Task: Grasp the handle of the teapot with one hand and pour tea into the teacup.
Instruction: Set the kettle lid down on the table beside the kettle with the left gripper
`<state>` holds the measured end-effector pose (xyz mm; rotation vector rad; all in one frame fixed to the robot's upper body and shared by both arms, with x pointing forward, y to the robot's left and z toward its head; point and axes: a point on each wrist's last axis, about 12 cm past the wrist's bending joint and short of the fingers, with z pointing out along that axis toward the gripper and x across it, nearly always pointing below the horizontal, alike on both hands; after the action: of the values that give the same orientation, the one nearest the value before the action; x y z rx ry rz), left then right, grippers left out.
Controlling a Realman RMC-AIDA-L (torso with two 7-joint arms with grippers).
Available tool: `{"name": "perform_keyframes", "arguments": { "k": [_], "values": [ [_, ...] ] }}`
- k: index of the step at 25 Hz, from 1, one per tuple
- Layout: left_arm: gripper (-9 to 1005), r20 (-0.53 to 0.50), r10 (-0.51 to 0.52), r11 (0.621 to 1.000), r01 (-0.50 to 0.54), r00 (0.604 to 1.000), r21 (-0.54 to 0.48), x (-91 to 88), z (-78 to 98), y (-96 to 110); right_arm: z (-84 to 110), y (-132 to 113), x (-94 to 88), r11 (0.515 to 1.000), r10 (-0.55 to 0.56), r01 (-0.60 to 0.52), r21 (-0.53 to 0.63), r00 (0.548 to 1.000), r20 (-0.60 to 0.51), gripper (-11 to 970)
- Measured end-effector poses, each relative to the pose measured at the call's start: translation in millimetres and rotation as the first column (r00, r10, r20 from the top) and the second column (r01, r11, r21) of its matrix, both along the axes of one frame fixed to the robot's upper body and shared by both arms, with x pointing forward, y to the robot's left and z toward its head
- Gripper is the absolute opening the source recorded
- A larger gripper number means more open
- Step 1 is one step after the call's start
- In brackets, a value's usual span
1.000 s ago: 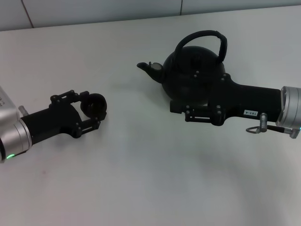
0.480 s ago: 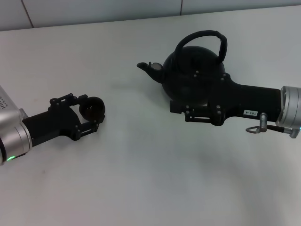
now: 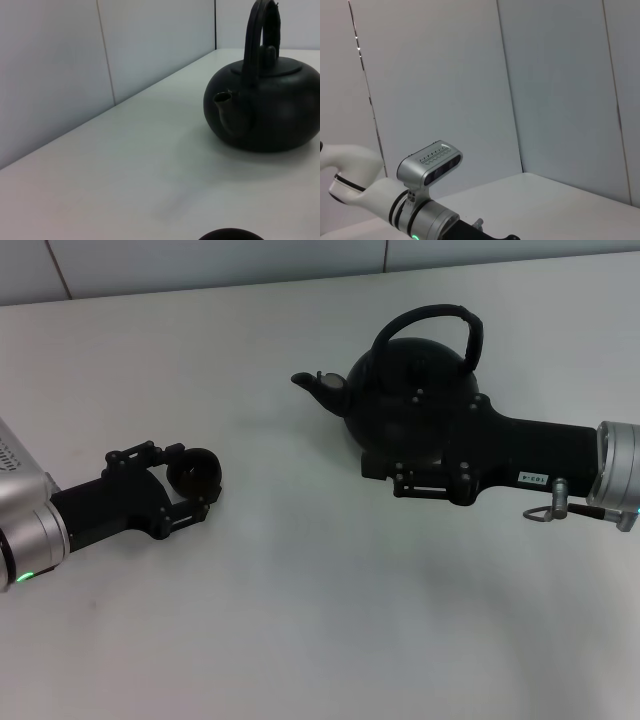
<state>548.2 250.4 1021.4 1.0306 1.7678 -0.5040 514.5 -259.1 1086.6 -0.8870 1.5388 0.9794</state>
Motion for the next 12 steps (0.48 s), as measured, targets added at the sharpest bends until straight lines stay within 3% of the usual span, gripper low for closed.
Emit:
{"name": "perform_keyframes", "arguments": {
  "k": [12],
  "values": [
    [699, -0.002, -0.004, 1.000, 0.004, 1.000, 0.008, 0.3, -0.7, -0.9, 0.1, -0.4, 0.2, 1.000, 0.000, 0.000, -0.003, 1.000, 0.001, 753]
  ]
}}
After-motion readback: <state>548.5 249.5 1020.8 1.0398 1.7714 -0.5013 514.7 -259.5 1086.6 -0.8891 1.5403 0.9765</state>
